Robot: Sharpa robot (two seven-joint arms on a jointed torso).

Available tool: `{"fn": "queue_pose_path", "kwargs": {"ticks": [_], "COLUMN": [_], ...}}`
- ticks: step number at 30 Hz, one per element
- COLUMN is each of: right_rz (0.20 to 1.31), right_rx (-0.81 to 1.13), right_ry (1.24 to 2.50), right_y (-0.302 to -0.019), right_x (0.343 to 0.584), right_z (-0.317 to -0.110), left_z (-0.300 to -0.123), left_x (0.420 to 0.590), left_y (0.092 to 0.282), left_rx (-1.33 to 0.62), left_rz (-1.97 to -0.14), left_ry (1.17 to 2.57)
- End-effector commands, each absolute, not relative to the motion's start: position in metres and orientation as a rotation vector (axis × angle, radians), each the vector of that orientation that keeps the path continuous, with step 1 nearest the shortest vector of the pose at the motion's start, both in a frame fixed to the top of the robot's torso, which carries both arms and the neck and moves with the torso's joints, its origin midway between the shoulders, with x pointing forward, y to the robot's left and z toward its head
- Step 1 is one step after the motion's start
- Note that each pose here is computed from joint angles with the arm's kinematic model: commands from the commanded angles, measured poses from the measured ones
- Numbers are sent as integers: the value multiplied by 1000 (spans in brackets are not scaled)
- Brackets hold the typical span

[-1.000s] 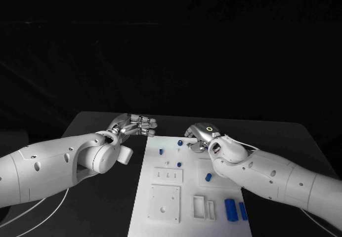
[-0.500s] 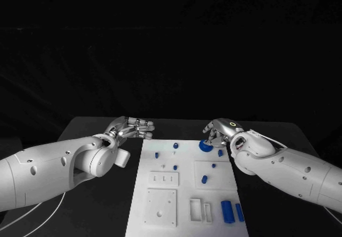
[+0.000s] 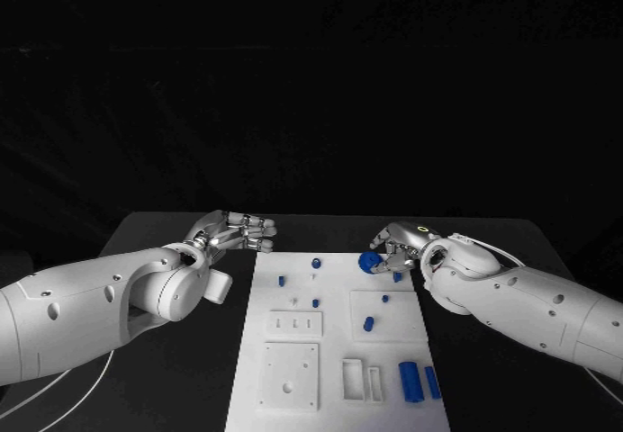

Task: Assemble the parts on the task board

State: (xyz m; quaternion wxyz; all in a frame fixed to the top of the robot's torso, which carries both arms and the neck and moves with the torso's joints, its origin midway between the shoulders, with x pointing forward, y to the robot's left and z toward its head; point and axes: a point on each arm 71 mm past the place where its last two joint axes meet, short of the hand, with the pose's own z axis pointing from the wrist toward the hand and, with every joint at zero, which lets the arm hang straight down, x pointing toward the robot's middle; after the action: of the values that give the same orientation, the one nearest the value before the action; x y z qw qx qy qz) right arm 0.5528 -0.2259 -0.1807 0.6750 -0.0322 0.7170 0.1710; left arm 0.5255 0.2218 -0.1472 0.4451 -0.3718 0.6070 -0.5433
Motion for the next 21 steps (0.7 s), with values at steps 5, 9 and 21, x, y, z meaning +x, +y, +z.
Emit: {"fn": "queue_pose_path", "kwargs": {"ticks": [5,9,21], "right_rz": [395,392,394], "right_rx": [-79,-76,-77], "right_ry": [1670,1669,1695], "right_y": [-224,-225,-224], "right_x": [555,556,558], "right_z": [-187,-188,-191], "left_z": [-146,-146,-146], "left_x": [526,526,526], "left_y": [218,219,218], "left_rx": [-904,-905,-903], "left_rz": [-1369,-1368,-1370], "left_ry": [1511,1512,1514]}}
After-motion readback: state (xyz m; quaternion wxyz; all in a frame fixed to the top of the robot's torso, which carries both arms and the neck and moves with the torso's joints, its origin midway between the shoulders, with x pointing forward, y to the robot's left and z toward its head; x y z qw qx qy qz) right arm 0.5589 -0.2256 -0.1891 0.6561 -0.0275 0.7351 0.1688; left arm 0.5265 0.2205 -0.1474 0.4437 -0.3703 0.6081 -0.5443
